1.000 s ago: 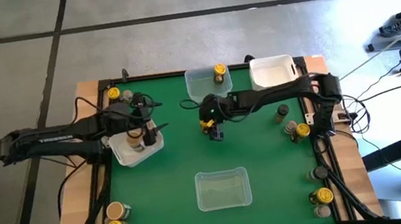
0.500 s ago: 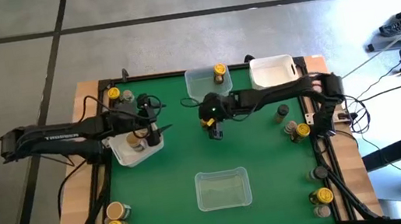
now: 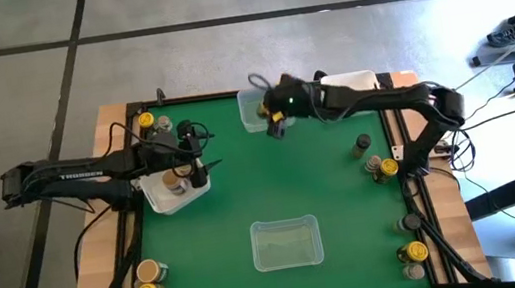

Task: Sort spices by type
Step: Put the yellow spice bottle into the top transparent bin

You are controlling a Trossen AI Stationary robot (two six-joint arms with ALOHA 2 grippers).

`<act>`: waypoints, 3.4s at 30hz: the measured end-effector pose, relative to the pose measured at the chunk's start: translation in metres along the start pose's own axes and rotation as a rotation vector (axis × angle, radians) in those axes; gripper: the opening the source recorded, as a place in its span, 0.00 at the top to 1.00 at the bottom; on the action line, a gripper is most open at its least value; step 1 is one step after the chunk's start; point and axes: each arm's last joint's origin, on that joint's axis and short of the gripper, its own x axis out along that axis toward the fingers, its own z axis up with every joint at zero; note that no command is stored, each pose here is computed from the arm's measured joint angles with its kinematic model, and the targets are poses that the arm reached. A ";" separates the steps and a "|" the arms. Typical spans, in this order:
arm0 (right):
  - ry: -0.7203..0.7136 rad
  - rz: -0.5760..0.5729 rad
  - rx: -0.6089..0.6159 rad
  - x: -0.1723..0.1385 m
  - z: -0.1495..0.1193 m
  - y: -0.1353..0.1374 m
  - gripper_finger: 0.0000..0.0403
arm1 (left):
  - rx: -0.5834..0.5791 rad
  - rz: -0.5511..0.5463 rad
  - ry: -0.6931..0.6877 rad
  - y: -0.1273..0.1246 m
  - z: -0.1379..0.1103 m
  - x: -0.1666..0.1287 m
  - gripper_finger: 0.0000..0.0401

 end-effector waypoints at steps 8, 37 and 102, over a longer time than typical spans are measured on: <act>0.015 -0.013 0.064 0.040 -0.021 -0.035 0.44 | 0.017 0.002 -0.009 0.000 0.001 0.000 0.10; 0.118 -0.095 0.119 0.094 -0.060 -0.036 0.39 | -0.006 0.000 0.002 0.000 0.000 0.000 0.10; 0.070 -0.245 -0.100 -0.023 0.002 -0.020 0.13 | -0.483 0.778 1.089 0.141 0.016 -0.020 0.10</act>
